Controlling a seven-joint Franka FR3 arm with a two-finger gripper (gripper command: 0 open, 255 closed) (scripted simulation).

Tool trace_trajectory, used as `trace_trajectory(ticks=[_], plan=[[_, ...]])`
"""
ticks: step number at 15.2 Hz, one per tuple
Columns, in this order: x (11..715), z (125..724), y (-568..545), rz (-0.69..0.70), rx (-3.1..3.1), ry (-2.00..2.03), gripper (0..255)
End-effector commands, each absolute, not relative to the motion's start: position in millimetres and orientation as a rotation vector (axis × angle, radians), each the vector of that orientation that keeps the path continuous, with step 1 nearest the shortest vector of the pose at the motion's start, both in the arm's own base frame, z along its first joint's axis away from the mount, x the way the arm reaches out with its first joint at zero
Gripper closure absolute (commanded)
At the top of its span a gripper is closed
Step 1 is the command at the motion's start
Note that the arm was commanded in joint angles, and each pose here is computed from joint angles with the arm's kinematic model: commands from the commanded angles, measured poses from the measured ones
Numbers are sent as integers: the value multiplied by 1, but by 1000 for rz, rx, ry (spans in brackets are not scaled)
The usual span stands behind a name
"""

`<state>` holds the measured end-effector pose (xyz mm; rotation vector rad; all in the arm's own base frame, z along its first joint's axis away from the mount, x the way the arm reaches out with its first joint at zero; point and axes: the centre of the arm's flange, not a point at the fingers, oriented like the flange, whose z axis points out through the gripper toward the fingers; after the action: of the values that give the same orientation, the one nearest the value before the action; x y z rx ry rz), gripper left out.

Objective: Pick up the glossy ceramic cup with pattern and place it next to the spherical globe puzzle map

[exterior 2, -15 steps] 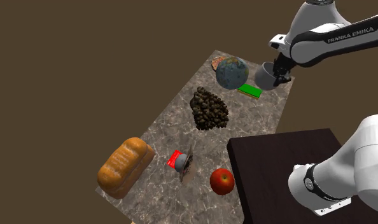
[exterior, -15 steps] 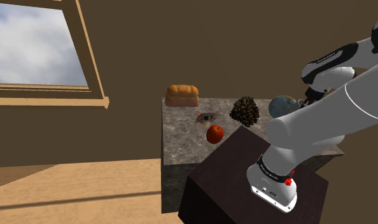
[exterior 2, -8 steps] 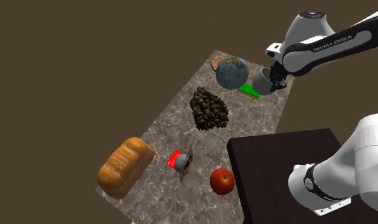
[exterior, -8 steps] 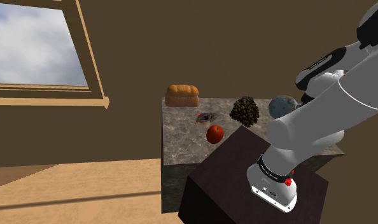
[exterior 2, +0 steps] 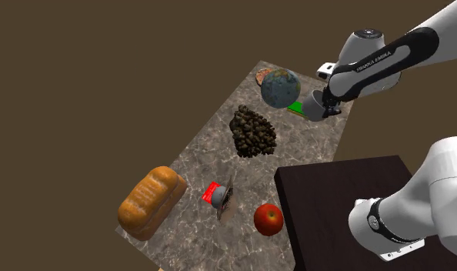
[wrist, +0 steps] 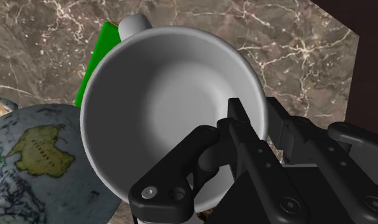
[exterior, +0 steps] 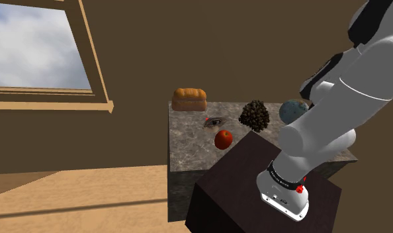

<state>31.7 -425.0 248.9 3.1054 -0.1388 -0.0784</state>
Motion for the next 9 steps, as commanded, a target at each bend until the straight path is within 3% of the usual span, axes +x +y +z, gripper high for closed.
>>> trace_trajectory(ticks=[1,9], plan=[[31,238,-425,-77,3103,-141,255],[31,196,-425,-78,3103,-141,255]])
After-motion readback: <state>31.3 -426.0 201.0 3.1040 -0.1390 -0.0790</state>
